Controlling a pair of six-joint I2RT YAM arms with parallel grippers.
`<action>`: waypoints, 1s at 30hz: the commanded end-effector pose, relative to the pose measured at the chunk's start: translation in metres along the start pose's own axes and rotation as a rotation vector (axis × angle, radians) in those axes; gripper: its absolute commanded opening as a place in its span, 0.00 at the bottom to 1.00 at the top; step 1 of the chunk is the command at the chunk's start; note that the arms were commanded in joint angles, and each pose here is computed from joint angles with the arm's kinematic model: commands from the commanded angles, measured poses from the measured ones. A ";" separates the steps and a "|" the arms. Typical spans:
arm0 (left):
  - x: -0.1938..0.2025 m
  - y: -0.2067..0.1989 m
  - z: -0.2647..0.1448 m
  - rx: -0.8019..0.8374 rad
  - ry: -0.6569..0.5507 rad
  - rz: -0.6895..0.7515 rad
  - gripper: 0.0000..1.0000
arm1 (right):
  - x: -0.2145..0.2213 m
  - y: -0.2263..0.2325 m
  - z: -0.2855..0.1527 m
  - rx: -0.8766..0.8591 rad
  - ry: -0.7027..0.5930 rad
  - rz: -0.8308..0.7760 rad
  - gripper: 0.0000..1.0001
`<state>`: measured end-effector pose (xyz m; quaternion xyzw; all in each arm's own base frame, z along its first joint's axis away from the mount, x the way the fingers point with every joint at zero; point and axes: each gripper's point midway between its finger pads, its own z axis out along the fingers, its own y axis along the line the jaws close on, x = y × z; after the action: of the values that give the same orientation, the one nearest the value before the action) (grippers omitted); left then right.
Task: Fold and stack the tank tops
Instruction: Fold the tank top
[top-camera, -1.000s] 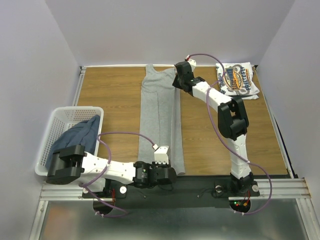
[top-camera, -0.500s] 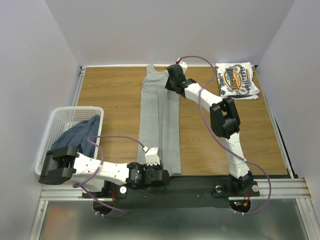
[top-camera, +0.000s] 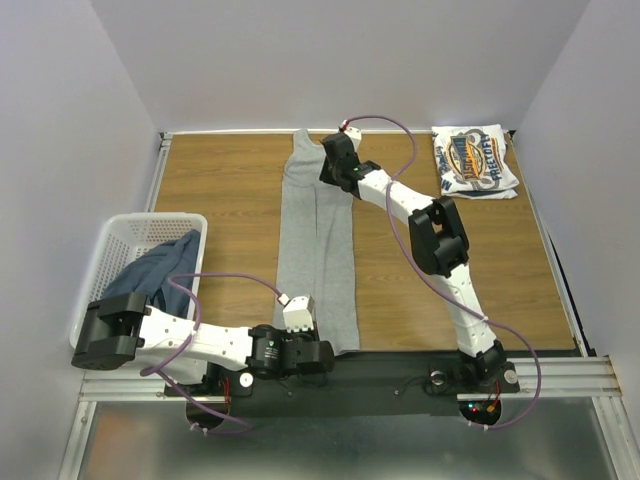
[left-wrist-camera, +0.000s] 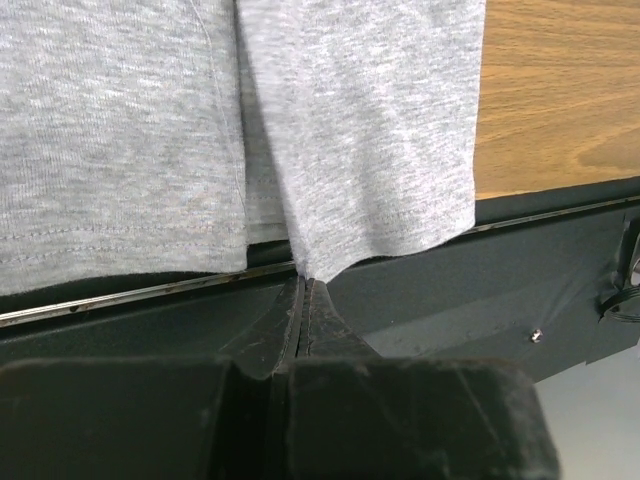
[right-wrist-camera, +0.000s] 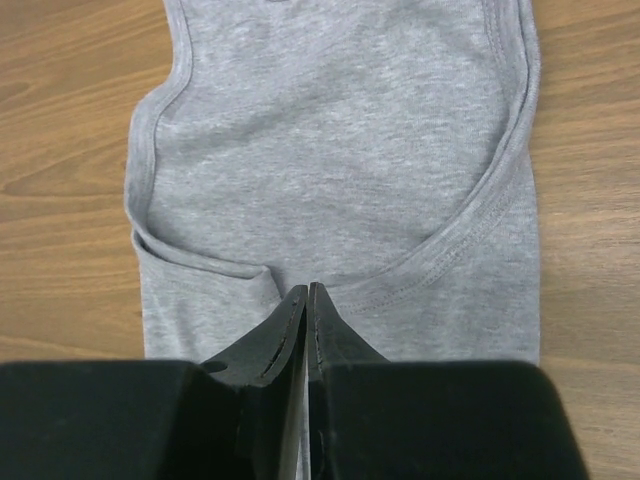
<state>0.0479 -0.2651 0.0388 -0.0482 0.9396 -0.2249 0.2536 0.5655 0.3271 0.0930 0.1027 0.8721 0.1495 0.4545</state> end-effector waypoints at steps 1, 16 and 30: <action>-0.002 0.012 -0.001 -0.028 -0.016 -0.002 0.00 | -0.024 0.019 -0.001 -0.044 -0.069 0.013 0.10; -0.012 0.005 -0.011 0.012 -0.039 -0.035 0.35 | -0.016 0.028 -0.003 -0.071 -0.053 -0.024 0.15; -0.087 0.031 -0.052 -0.012 -0.279 -0.222 0.51 | 0.017 -0.004 -0.124 -0.111 0.081 -0.095 0.33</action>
<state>0.0735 -0.2326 0.0938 -0.1351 0.9064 -0.2643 0.3006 0.4914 0.3046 0.0751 0.0459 0.9070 0.1271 0.3988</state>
